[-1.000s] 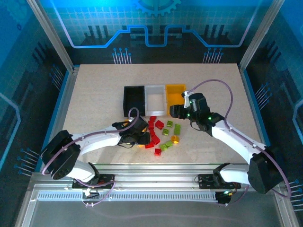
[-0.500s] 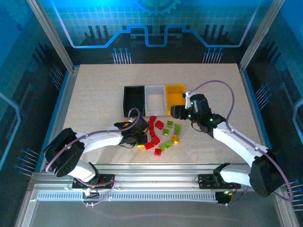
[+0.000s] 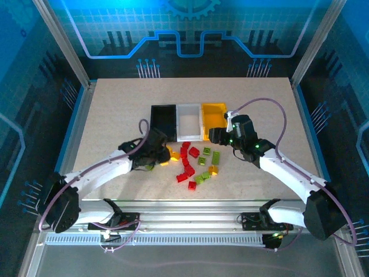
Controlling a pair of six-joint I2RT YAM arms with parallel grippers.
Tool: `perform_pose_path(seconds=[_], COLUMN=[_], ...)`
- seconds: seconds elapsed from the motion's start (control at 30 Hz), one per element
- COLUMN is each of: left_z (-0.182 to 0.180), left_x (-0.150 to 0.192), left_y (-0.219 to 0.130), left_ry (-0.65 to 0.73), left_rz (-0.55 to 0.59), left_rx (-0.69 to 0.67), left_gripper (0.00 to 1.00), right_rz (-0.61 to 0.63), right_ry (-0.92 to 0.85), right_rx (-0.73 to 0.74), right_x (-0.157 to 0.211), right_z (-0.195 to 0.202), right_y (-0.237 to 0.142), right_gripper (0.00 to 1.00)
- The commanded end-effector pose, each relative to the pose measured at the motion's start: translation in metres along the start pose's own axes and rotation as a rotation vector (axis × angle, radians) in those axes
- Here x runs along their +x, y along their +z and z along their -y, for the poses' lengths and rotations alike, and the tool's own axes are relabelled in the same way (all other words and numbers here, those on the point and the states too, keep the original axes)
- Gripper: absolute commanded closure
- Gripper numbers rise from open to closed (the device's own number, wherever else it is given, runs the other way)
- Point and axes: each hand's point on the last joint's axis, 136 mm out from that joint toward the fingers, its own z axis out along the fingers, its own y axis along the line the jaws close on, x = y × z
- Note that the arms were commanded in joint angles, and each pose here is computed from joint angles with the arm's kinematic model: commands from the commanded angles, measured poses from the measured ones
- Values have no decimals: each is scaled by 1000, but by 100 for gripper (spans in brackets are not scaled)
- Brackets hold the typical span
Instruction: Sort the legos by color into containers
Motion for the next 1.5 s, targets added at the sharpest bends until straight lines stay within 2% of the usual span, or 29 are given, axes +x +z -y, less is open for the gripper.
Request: perform_pose_path(seconds=[0.0, 0.13, 0.3, 0.47, 0.57, 0.7, 0.83, 0.97, 1.13, 1.17, 1.27, 1.47], left_z=[7, 11, 3, 0, 2, 4, 13, 25, 46, 50, 54, 36], left_x=[-54, -104, -149, -169, -172, -173, -174, -178, -170, -165, -141, -80], left_y=[-20, -17, 6, 29, 42, 56, 55, 41, 6, -3, -21, -44], left_ry=[-14, -43, -85, -87, -71, -67, -80, -84, -89, -88, -82, -52], left_rz=[123, 217, 266, 266, 247, 220, 212, 224, 256, 261, 251, 213], left_rx=[12, -23, -103, -160, -180, -188, -151, -98, 38, 71, 140, 183], left_gripper=[79, 78, 79, 78, 71, 59, 51, 48, 27, 23, 3, 1], right_rz=[-27, -46, -53, -62, -72, -125, -213, -260, -333, -356, -399, -498], right_ry=[18, 25, 33, 39, 40, 62, 93, 81, -60, -98, -188, -293], right_rx=[32, 50, 63, 57, 49, 60, 55, 26, -81, -86, -102, -67], right_x=[11, 16, 19, 21, 25, 39, 61, 78, 95, 101, 112, 137], right_z=[6, 9, 12, 11, 11, 14, 15, 9, -32, -41, -64, -93], right_y=[1, 1, -5, -12, -15, -15, -10, -6, -1, 1, 11, 42], right_gripper=[32, 32, 32, 32, 31, 31, 31, 30, 31, 31, 31, 32])
